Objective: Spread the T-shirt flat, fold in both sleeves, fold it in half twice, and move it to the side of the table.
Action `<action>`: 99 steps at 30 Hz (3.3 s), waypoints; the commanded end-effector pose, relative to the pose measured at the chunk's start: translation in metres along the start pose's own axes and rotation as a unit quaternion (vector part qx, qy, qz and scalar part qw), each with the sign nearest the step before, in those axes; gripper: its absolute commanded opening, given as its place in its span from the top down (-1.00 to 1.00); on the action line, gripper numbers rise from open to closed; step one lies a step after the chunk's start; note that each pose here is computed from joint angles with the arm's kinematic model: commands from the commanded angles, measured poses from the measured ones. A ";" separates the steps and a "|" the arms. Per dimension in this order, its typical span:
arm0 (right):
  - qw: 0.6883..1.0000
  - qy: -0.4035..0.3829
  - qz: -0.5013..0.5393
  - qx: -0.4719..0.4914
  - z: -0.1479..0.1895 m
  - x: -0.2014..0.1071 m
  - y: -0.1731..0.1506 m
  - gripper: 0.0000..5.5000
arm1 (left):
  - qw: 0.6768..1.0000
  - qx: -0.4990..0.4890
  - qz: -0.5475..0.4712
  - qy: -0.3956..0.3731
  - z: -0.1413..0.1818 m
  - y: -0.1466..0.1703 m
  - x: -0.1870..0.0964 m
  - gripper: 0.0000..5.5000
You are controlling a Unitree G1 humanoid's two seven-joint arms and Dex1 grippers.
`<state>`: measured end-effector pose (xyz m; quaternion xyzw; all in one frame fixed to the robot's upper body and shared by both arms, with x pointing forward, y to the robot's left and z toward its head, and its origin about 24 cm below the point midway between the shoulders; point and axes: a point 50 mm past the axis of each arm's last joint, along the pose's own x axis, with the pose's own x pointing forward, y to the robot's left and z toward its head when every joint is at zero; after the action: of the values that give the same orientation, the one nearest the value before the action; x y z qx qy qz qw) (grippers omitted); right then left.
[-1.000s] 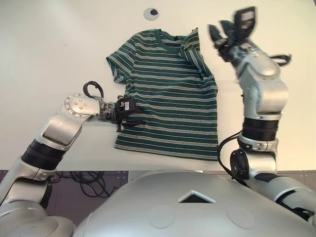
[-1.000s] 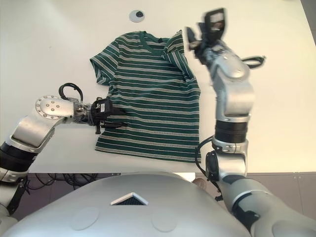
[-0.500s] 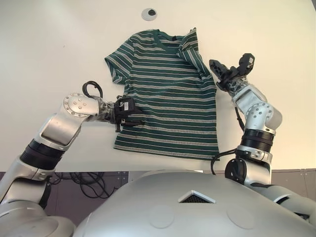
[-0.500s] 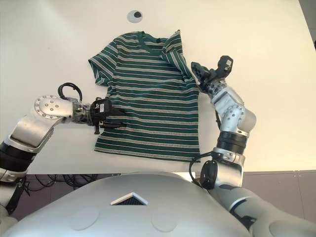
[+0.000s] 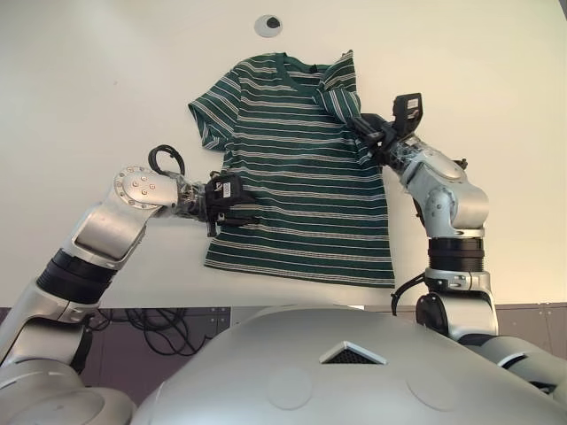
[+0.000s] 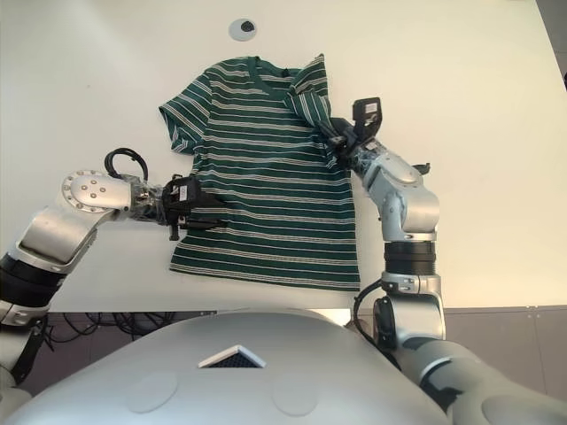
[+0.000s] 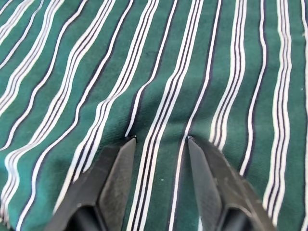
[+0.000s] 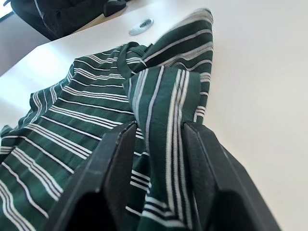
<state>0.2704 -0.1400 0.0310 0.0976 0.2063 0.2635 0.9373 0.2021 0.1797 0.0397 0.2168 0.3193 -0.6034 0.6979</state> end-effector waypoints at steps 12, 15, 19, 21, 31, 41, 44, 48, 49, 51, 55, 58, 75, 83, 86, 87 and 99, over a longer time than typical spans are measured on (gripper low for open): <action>0.994 -0.094 0.049 0.022 0.035 -0.015 0.003 0.36 | 0.991 -0.089 -0.040 0.090 -0.047 -0.025 0.016 0.30; 0.997 -0.070 0.027 0.026 0.031 -0.005 -0.015 0.36 | 0.991 -0.089 -0.041 0.090 -0.046 -0.025 0.016 0.30; 0.998 -0.050 0.022 0.042 0.027 0.019 -0.030 0.36 | 0.991 -0.085 -0.043 0.089 -0.043 -0.022 0.017 0.30; 0.998 -0.048 -0.007 0.050 0.024 0.027 -0.040 0.36 | 0.992 -0.082 -0.044 0.088 -0.041 -0.020 0.017 0.30; 0.995 -0.027 -0.003 0.098 0.008 0.035 -0.045 0.36 | 0.991 -0.084 -0.045 0.089 -0.042 -0.019 0.017 0.30; 0.992 0.009 0.049 0.114 0.000 0.036 -0.031 0.36 | 0.992 -0.082 -0.043 0.089 -0.041 -0.018 0.017 0.30; 0.993 0.004 0.066 0.102 0.004 0.035 -0.025 0.36 | 0.992 -0.081 -0.042 0.089 -0.041 -0.018 0.017 0.30; 0.992 0.008 0.086 0.087 0.004 0.033 -0.013 0.45 | 0.992 -0.079 -0.043 0.088 -0.041 -0.017 0.017 0.30; 0.992 0.009 0.092 0.084 0.004 0.033 -0.010 0.48 | 0.992 -0.079 -0.043 0.088 -0.041 -0.017 0.018 0.30; 0.993 0.006 0.092 0.073 0.006 0.033 -0.006 0.63 | 0.992 -0.078 -0.042 0.088 -0.041 -0.017 0.018 0.30; 0.998 0.034 0.044 0.027 0.001 0.034 -0.012 0.85 | 0.992 -0.079 -0.042 0.089 -0.041 -0.017 0.017 0.30; 0.998 0.049 0.029 0.010 -0.003 0.036 -0.016 0.99 | 0.992 -0.083 -0.038 0.088 -0.042 -0.019 0.018 0.30; 0.971 -0.164 -0.119 0.128 0.022 -0.050 -0.055 0.99 | 0.992 -0.092 -0.032 0.084 -0.043 -0.026 0.016 0.30; 0.954 -0.183 -0.186 0.146 0.009 -0.061 -0.044 0.99 | 0.992 -0.091 -0.032 0.084 -0.042 -0.026 0.016 0.30; 0.969 -0.151 -0.180 0.080 0.014 -0.040 -0.040 0.99 | 0.992 -0.091 -0.032 0.083 -0.041 -0.026 0.016 0.30; 0.972 -0.137 -0.184 0.054 0.016 -0.034 -0.041 0.99 | 0.992 -0.090 -0.033 0.082 -0.040 -0.026 0.017 0.30; 0.987 -0.030 -0.132 -0.083 0.038 0.023 -0.001 0.99 | 0.992 -0.090 -0.034 0.083 -0.042 -0.023 0.021 0.30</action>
<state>0.2945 -0.1455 0.0494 -0.0068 0.1624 0.1397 0.9768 0.2021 0.1755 0.0389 0.2144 0.3172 -0.5999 0.7025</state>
